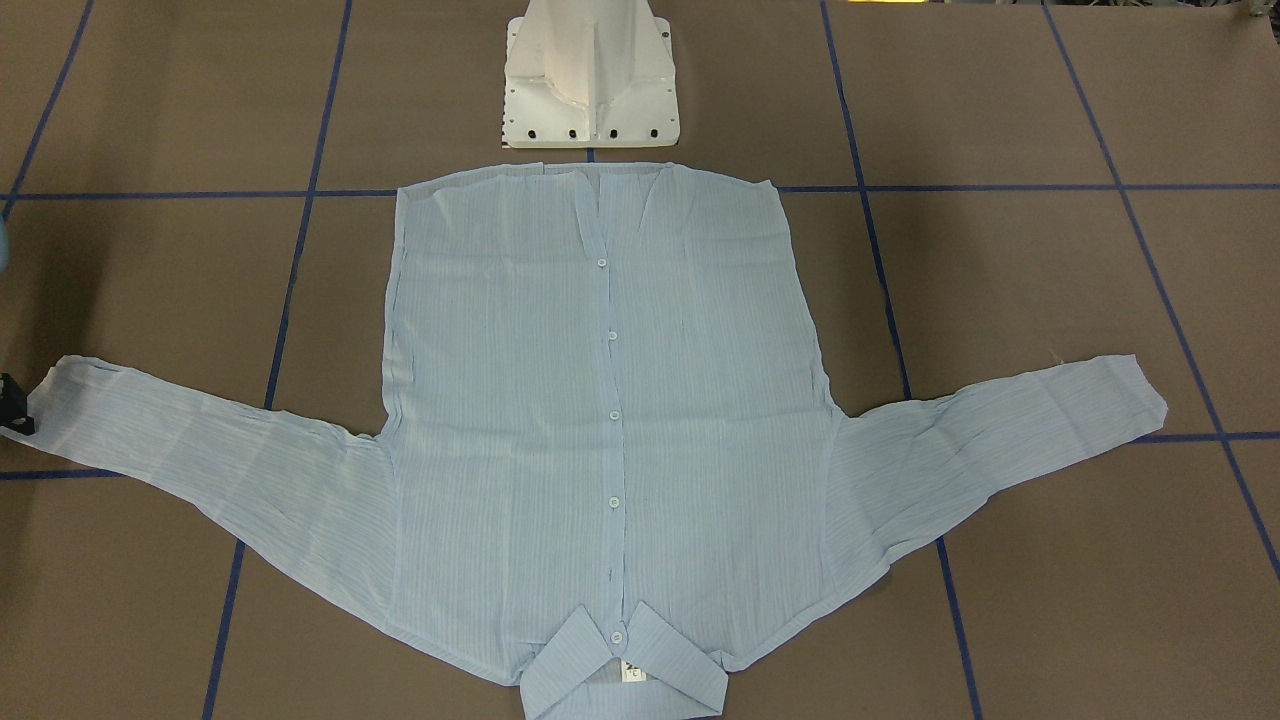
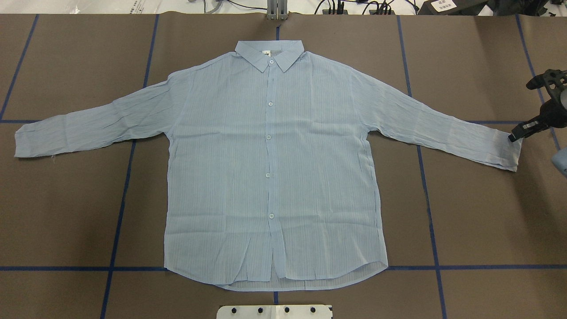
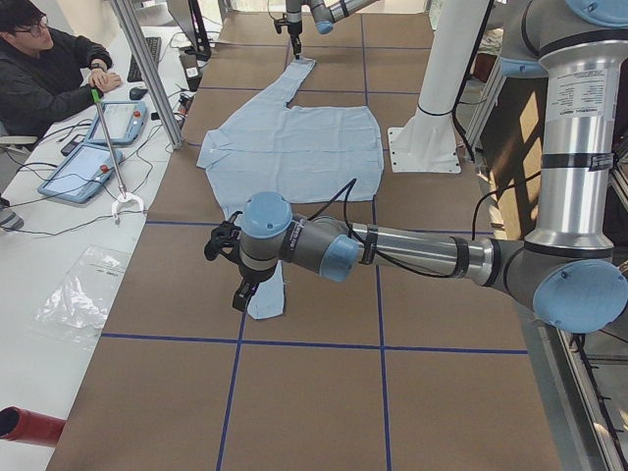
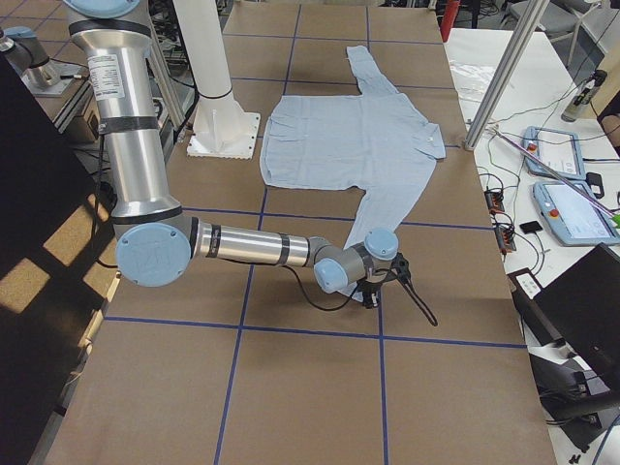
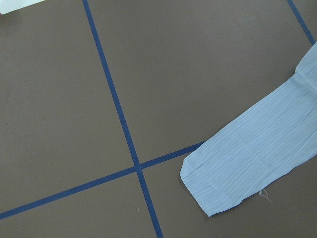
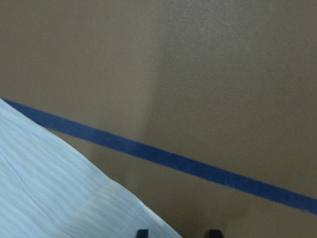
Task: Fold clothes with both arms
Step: 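Lower the right gripper onto the sleeve cuff nearest it and grasp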
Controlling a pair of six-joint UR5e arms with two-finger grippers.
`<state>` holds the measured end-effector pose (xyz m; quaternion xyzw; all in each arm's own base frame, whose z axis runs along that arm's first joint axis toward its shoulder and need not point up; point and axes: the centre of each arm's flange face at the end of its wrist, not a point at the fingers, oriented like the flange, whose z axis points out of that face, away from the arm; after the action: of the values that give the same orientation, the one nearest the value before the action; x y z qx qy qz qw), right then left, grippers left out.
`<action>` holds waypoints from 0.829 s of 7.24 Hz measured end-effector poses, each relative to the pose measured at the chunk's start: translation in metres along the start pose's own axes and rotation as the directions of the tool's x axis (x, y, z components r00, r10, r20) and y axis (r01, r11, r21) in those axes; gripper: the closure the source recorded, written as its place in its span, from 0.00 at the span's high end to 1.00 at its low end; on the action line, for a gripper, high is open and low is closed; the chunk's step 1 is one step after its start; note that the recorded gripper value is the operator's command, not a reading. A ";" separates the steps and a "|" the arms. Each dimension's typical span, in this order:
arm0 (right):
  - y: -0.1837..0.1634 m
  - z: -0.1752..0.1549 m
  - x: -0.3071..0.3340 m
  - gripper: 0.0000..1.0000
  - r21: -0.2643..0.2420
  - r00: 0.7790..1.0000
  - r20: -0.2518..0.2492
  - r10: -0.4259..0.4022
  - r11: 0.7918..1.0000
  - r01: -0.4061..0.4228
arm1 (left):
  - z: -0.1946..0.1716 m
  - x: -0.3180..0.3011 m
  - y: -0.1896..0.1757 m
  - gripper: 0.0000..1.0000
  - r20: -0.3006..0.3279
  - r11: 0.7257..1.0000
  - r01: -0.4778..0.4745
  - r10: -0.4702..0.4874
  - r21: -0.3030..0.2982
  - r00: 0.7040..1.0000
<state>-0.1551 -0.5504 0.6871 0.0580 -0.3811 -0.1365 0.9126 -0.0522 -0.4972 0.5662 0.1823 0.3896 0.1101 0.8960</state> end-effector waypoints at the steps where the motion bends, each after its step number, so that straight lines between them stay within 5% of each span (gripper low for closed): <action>1: 0.000 0.000 0.000 0.29 -0.001 1.000 0.000 0.000 1.000 0.000 | -0.001 0.001 0.000 1.00 -0.003 1.000 -0.001 0.001 0.001 1.000; 5: -0.001 -0.003 -0.001 0.00 0.008 1.000 0.002 -0.004 1.000 0.004 | -0.001 0.002 -0.001 1.00 -0.005 1.000 0.000 0.000 0.000 1.000; 6: -0.001 -0.004 -0.001 0.00 0.011 1.000 0.003 -0.005 1.000 0.005 | -0.001 0.001 0.000 1.00 -0.005 1.000 0.002 -0.002 -0.001 1.000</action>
<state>-0.1531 -0.5512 0.6840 0.0638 -0.3831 -0.1367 0.9113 -0.0519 -0.4968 0.5645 0.1811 0.3920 0.1097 0.8953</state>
